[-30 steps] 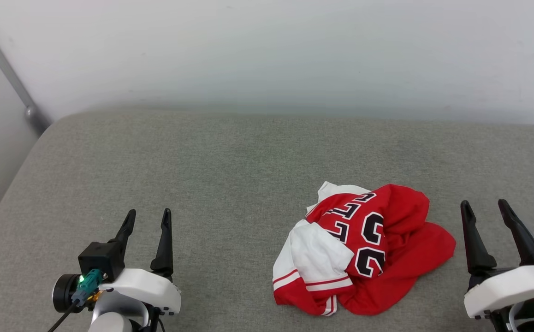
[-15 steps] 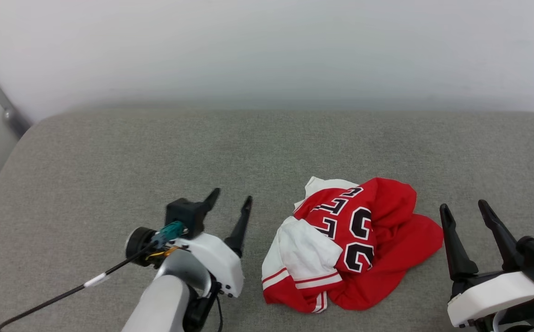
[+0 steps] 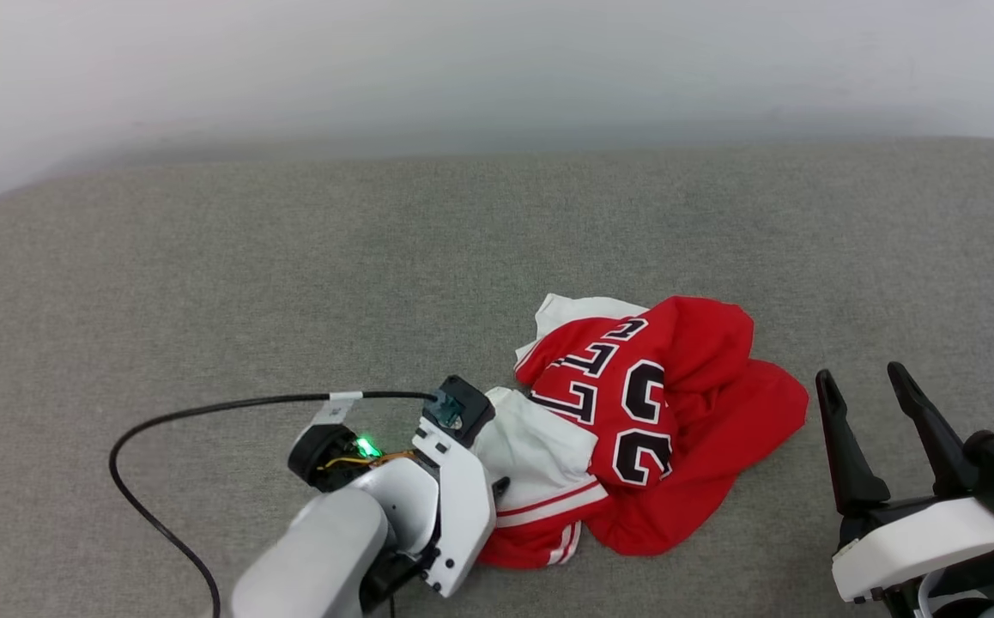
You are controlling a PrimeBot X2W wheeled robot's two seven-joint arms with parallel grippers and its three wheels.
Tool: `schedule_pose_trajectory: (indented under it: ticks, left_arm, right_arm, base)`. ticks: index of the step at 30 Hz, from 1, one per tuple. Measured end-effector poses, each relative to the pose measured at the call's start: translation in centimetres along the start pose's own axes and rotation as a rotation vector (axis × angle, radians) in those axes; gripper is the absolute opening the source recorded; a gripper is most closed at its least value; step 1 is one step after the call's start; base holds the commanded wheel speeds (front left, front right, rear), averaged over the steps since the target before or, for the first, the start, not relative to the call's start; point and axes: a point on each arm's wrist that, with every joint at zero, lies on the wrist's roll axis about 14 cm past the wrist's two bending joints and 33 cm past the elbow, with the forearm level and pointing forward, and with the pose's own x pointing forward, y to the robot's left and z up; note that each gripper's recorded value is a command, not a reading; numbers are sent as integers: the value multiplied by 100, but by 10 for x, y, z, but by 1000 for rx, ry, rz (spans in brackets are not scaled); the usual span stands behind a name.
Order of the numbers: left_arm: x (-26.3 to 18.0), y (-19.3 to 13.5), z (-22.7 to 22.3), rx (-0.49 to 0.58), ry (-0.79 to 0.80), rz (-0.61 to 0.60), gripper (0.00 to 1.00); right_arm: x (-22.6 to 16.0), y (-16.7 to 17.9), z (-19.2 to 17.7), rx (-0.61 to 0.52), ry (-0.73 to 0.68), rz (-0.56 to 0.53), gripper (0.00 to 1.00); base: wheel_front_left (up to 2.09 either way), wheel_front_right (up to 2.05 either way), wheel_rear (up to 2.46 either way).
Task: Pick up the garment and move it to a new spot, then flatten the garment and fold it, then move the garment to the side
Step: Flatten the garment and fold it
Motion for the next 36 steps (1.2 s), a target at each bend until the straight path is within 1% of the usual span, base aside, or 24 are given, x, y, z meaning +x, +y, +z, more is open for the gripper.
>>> schedule_pose_trajectory:
  ticks: [2,6,10,11,12,13,14,21,25,27,31,33,36]
  left_arm:
    - [0,10,-4,39,50,3,100]
    - [3,28,-21,80,172,12,100]
    - [8,24,-32,90,260,-27,100]
    - [9,24,-33,87,269,-36,96]
    - [10,24,-34,96,274,-38,49]
    - [11,23,-34,91,277,-46,17]
    - [11,22,-34,90,278,-50,0]
    - [3,24,-23,86,189,-35,0]
    - [-13,48,2,50,34,71,0]
    - [-24,58,10,8,-41,118,0]
    - [-52,84,0,-86,-125,245,0]
    - [-66,95,-6,-166,-169,305,0]
    - [-84,104,-31,-303,-192,385,0]
  right_arm:
    - [2,-1,-5,7,15,-3,100]
    - [9,0,-11,23,30,0,100]
    - [13,0,-17,37,42,-1,100]
    - [14,0,-17,40,41,-2,100]
    - [14,0,-19,42,44,-3,100]
    - [14,0,-19,43,46,-4,100]
    - [15,-1,-19,43,44,-5,100]
    - [16,0,-12,41,19,-2,100]
    - [15,1,-4,36,-4,7,100]
    - [15,1,1,33,-18,8,100]
    - [14,4,4,33,-27,16,100]
    - [15,6,5,33,-29,21,100]
    - [14,9,3,37,-24,28,100]
  base:
    - [0,0,0]
    - [0,0,0]
    - [0,0,0]
    - [0,0,0]
    - [0,0,0]
    - [0,0,0]
    - [0,0,0]
    - [0,0,0]
    - [0,0,0]
    - [0,0,0]
    - [0,0,0]
    - [0,0,0]
    - [0,0,0]
